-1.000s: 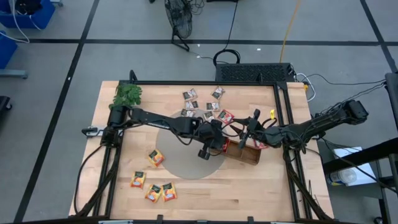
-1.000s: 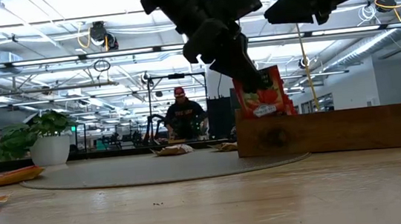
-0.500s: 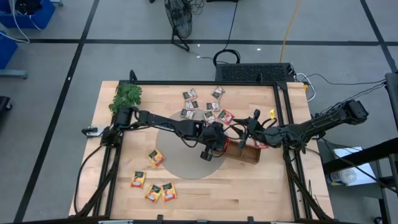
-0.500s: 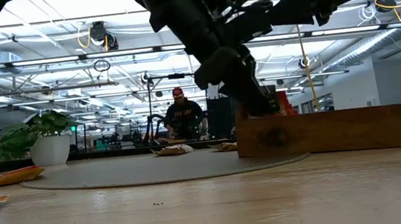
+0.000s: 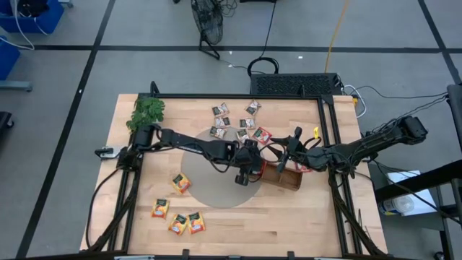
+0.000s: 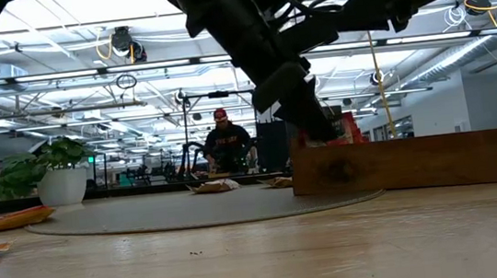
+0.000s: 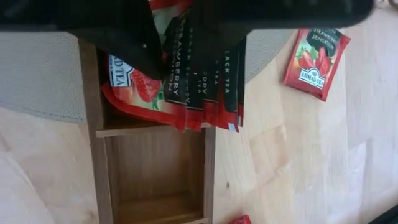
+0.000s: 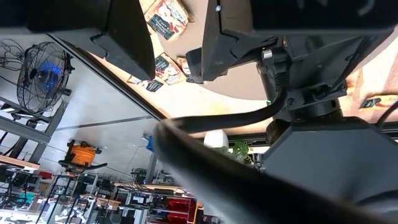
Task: Pick & Place Tea
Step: Put the red tea bag into the left section of the wooden organizer
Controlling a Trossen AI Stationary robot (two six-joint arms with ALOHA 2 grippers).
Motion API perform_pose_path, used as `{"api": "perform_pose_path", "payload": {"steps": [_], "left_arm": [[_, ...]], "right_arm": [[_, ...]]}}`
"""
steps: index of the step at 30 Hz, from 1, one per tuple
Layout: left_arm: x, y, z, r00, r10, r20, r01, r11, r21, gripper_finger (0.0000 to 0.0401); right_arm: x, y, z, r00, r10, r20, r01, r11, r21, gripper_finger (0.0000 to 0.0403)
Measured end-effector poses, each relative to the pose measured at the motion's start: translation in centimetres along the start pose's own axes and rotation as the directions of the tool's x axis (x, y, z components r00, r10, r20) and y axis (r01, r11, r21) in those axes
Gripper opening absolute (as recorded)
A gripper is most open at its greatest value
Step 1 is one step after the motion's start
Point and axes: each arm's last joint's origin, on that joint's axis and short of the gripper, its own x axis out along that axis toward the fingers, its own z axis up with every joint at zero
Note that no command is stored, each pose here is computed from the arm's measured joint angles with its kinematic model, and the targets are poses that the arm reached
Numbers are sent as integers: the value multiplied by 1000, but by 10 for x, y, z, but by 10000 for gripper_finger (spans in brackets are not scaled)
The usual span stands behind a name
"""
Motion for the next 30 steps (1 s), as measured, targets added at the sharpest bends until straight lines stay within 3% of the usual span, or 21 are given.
{"api": "perform_pose_path", "payload": {"steps": [8, 17, 25, 30], "left_arm": [[-2, -8, 5, 999, 42, -7, -41, 999, 23, 176], [-22, -11, 31, 988, 150, 30, -152, 986, 75, 216], [-75, 10, 49, 981, 10, 193, -10, 1000, 1, 214], [-102, 40, 44, 944, -158, 290, 179, 983, -49, 212]], "right_arm": [[0, 0, 0, 1000, 0, -3, 0, 1000, -3, 121], [-1, -1, -6, 999, -4, -52, 3, 1000, -26, 125], [-4, -5, -12, 993, -18, -113, 9, 997, -82, 126], [-4, -7, -21, 989, -33, -142, 15, 992, -128, 126]]}}
